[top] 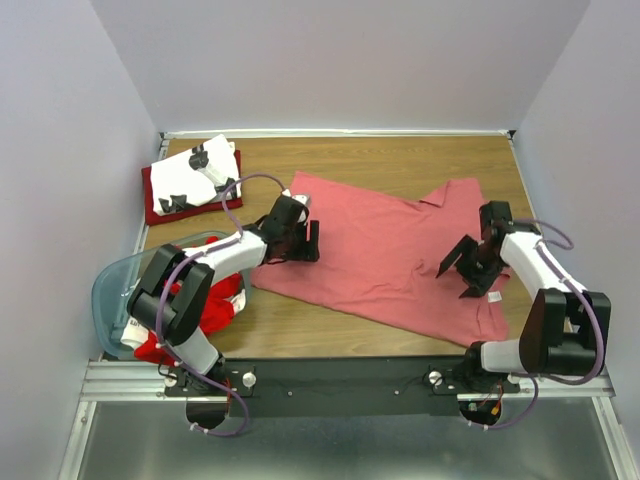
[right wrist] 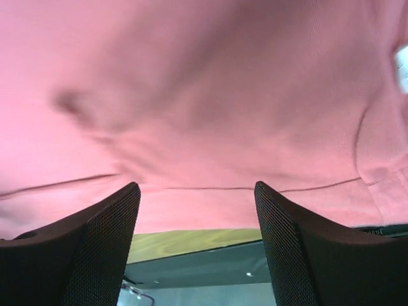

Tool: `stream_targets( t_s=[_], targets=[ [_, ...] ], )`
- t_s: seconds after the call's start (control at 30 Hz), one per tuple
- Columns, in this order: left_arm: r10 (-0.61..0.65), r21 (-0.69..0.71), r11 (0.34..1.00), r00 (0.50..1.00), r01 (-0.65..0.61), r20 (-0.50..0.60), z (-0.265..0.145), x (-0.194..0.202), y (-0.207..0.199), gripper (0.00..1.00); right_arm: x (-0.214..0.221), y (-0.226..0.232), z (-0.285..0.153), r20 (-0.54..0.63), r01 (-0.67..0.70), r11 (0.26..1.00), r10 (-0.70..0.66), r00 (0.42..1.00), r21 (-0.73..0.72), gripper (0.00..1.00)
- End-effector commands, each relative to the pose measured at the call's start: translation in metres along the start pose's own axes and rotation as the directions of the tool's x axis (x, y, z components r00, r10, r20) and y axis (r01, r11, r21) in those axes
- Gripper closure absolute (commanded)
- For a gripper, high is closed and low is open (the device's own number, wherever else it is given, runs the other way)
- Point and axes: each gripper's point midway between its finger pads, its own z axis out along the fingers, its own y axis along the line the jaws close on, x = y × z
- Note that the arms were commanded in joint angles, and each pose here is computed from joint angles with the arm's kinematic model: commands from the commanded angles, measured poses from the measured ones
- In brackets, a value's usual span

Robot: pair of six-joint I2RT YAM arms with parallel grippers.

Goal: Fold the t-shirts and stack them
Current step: Fold the tshirt

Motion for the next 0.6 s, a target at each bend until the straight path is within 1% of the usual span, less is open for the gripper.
stream_targets(
  t_s=[0.0, 0.07, 0.1, 0.13, 0.17, 0.2, 0.23, 0.27, 0.3, 0.33, 0.37, 0.4, 0.43, 0.47, 0.5, 0.53, 0.57],
  targets=[
    [0.031, -0.019, 0.999, 0.999, -0.031, -0.028, -0.022, -0.029, -0.013, 0.22, -0.051, 0.032, -0.056, 0.202, 0.043, 0.997, -0.031, 0.979, -0.058, 0.20],
    [0.035, -0.027, 0.999, 0.999, -0.035, 0.014, -0.027, -0.054, -0.015, 0.21, -0.076, 0.041, -0.076, 0.295, 0.076, 0.996, -0.058, 0.954, -0.049, 0.20],
    [0.033, -0.016, 0.999, 0.998, -0.032, 0.060, -0.033, -0.078, -0.021, 0.19, -0.089, 0.043, -0.080, 0.327, 0.080, 0.997, -0.068, 0.943, -0.023, 0.20],
    [0.025, -0.019, 1.000, 0.997, -0.024, 0.069, -0.030, -0.087, -0.021, 0.19, -0.112, 0.053, -0.100, 0.406, 0.088, 0.996, -0.072, 0.911, -0.022, 0.20],
    [0.016, -0.021, 1.000, 0.996, -0.014, 0.086, -0.030, -0.098, -0.018, 0.19, -0.127, 0.059, -0.104, 0.443, 0.113, 0.994, -0.095, 0.892, -0.014, 0.20],
    [0.002, -0.027, 1.000, 0.994, 0.001, 0.109, -0.025, -0.117, -0.014, 0.19, -0.142, 0.064, -0.103, 0.457, 0.116, 0.993, -0.103, 0.884, 0.000, 0.20],
    [-0.006, -0.033, 0.999, 0.993, 0.010, 0.119, -0.022, -0.127, -0.010, 0.19, -0.154, 0.070, -0.104, 0.476, 0.125, 0.992, -0.112, 0.872, 0.005, 0.20],
    [-0.015, -0.034, 0.999, 0.985, 0.021, 0.174, -0.026, -0.155, -0.008, 0.19, -0.178, 0.084, -0.118, 0.542, 0.140, 0.990, -0.111, 0.833, -0.014, 0.20],
    [-0.018, -0.040, 0.999, 0.982, 0.026, 0.186, -0.023, -0.165, -0.004, 0.19, -0.191, 0.087, -0.118, 0.556, 0.136, 0.990, -0.102, 0.825, -0.020, 0.21],
    [-0.021, -0.052, 0.998, 0.984, 0.030, 0.176, -0.010, -0.170, 0.001, 0.19, -0.204, 0.092, -0.102, 0.539, 0.135, 0.991, -0.106, 0.835, -0.014, 0.21],
    [-0.018, -0.048, 0.998, 0.975, 0.029, 0.221, -0.014, -0.195, -0.002, 0.19, -0.225, 0.107, -0.112, 0.590, 0.149, 0.988, -0.094, 0.802, -0.044, 0.21],
    [-0.016, -0.067, 0.997, 0.978, 0.030, 0.207, 0.000, -0.199, 0.005, 0.19, -0.238, 0.110, -0.108, 0.597, 0.142, 0.989, -0.083, 0.798, -0.052, 0.22],
    [-0.012, -0.074, 0.997, 0.976, 0.029, 0.216, 0.004, -0.208, 0.006, 0.19, -0.249, 0.116, -0.105, 0.604, 0.147, 0.987, -0.079, 0.793, -0.064, 0.22],
    [-0.004, -0.108, 0.994, 0.973, 0.030, 0.231, 0.008, -0.218, 0.012, 0.19, -0.269, 0.128, -0.095, 0.617, 0.160, 0.985, -0.082, 0.783, -0.072, 0.23],
    [0.003, -0.103, 0.994, 0.960, 0.027, 0.281, 0.002, -0.243, 0.007, 0.19, -0.280, 0.133, -0.093, 0.629, 0.162, 0.984, -0.080, 0.773, -0.074, 0.24],
    [0.006, -0.116, 0.993, 0.963, 0.027, 0.270, 0.007, -0.246, 0.009, 0.19, -0.290, 0.137, -0.089, 0.638, 0.164, 0.984, -0.082, 0.766, -0.070, 0.25],
    [0.003, -0.131, 0.991, 0.961, 0.035, 0.277, 0.017, -0.256, 0.015, 0.19, -0.301, 0.138, -0.062, 0.617, 0.167, 0.985, -0.107, 0.779, -0.041, 0.27]
  ],
)
